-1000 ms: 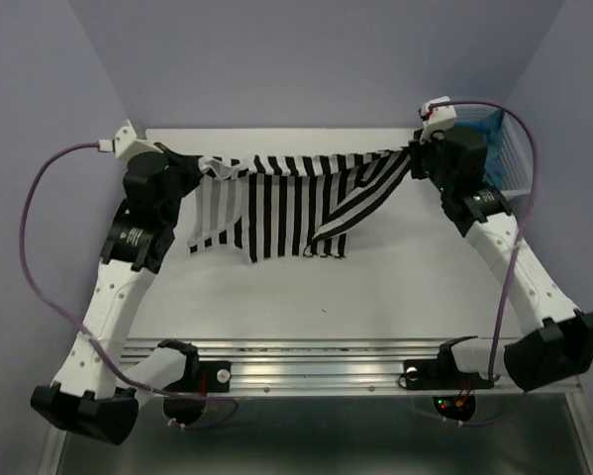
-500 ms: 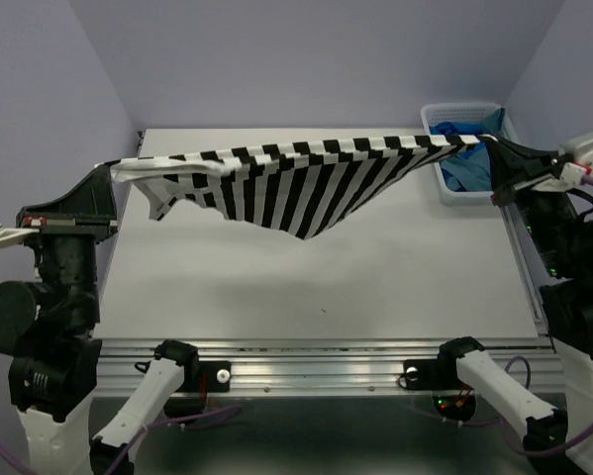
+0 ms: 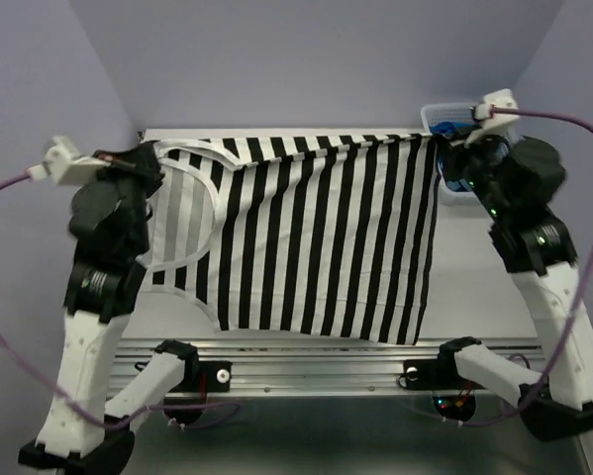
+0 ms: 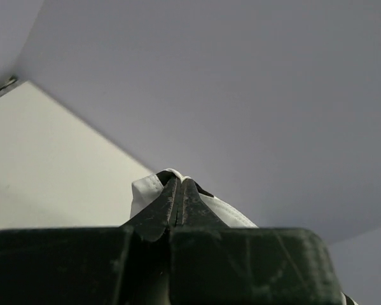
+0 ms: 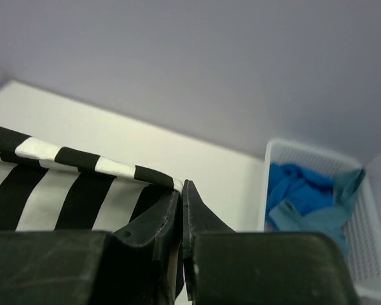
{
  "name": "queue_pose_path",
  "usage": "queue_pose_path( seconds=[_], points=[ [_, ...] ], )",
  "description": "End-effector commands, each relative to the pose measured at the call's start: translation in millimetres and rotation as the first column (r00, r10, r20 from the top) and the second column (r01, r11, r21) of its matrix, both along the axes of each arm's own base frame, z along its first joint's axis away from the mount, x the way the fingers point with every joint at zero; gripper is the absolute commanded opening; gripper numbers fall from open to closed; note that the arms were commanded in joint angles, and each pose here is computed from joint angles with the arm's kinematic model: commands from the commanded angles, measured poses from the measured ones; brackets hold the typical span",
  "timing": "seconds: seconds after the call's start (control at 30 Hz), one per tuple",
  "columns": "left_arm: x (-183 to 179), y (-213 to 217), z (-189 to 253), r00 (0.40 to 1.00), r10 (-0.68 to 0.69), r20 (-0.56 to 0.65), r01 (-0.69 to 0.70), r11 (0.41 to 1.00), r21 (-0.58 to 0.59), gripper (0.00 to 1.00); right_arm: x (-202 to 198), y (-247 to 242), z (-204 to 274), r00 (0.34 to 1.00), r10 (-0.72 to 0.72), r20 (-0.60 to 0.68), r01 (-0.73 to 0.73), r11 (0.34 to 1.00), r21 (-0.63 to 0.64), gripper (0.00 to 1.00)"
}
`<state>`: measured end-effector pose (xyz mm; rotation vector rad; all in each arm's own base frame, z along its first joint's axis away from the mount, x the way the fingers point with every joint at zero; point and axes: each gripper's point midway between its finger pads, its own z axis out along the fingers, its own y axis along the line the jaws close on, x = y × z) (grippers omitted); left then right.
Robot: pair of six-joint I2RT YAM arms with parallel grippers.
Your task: Fold and stack the tank tops
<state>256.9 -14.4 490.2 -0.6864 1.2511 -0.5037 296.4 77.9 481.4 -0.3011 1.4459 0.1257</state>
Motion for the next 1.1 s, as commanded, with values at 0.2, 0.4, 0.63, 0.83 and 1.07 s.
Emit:
queue_pose_path(
  seconds=[0.2,0.4,0.63,0.83,1.07],
  points=[
    [203.7,5.6,-286.7,0.708,0.138,-0.693,-0.021,0.984,0.175,0.9,179.8,2.2,-288.5,0.714,-0.261,-0.649,0.148,0.963,-0.225,0.5],
    [231.5,-4.1,-250.3,0.733,0.108,-0.671,0.038,0.979,0.199,0.99,187.9,21.5,-256.9,0.763,-0.158,-0.627,0.08,0.985,-0.151,1.0],
    [199.4,-33.6,-269.0,0.742,-0.031,-0.67,0.153,0.98,0.124,0.99,144.4,54.2,-260.3,0.763,0.073,-0.642,-0.078,0.997,0.021,1.0],
    [175.4,-74.9,-325.4,0.675,-0.175,-0.717,0.281,0.959,0.031,0.99,130.8,65.0,-307.1,0.691,0.13,-0.711,-0.091,0.992,0.093,1.0],
    [198.2,-138.7,-344.1,0.61,-0.281,-0.741,0.425,0.905,0.007,0.99,170.6,45.6,-347.5,0.662,-0.041,-0.748,0.05,0.999,-0.01,1.0]
  ],
)
